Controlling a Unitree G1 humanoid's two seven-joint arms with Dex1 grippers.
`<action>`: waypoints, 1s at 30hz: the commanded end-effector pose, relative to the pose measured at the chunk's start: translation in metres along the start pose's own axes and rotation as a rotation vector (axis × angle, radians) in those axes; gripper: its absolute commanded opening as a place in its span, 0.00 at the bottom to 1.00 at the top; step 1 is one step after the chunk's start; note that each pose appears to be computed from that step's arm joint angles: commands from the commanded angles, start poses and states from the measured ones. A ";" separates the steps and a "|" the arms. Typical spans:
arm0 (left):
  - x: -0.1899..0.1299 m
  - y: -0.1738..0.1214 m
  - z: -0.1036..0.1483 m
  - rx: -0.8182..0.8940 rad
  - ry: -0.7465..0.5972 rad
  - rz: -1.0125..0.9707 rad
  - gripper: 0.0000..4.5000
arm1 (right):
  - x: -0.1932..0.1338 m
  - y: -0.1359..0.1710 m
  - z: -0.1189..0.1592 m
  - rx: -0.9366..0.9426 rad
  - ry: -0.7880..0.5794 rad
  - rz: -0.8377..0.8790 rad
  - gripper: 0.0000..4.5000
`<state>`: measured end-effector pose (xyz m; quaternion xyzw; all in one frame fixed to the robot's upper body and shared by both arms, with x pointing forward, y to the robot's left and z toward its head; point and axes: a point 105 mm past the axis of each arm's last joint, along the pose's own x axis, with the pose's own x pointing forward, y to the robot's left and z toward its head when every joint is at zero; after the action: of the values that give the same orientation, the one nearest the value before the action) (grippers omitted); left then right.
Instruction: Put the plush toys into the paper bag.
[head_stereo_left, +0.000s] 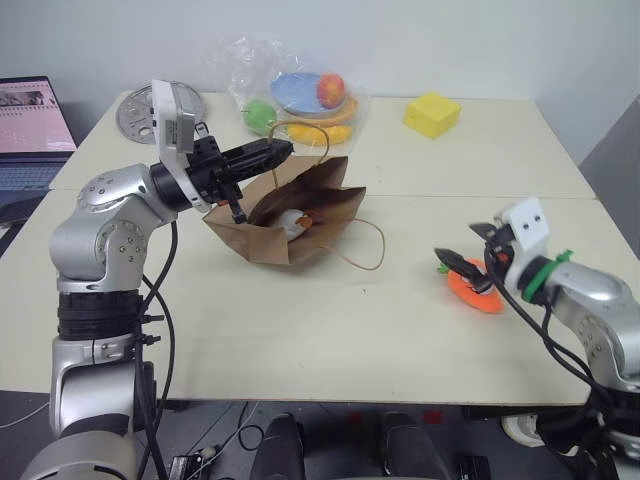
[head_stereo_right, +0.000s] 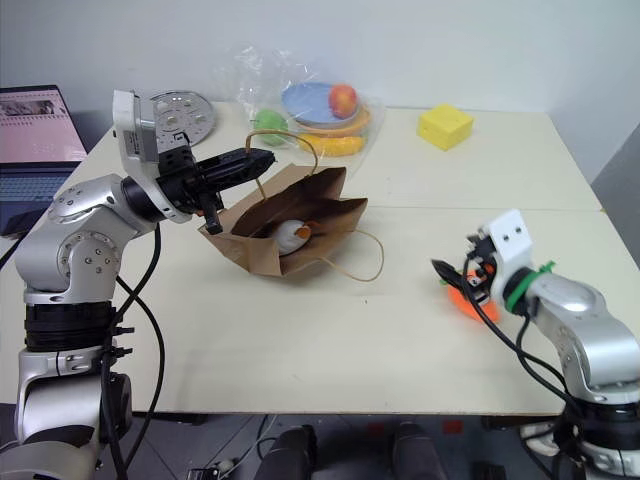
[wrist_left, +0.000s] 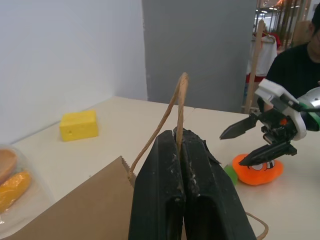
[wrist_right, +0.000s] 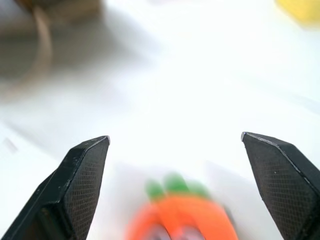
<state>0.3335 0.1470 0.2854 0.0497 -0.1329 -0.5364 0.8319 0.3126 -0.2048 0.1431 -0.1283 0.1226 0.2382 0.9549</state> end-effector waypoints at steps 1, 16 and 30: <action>-0.005 0.002 0.016 0.050 -0.021 -0.006 0.00 | -0.012 0.001 0.007 -0.035 -0.025 -0.018 0.99; -0.007 -0.002 0.011 0.049 -0.007 -0.008 0.00 | -0.026 -0.002 -0.021 -0.085 0.115 -0.081 0.99; -0.006 -0.004 0.010 0.054 -0.006 -0.007 0.00 | -0.028 -0.003 -0.029 -0.081 0.089 -0.049 0.26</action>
<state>0.3319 0.1510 0.2806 0.0556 -0.1240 -0.5346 0.8341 0.2856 -0.2255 0.1165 -0.1806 0.1702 0.2138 0.9448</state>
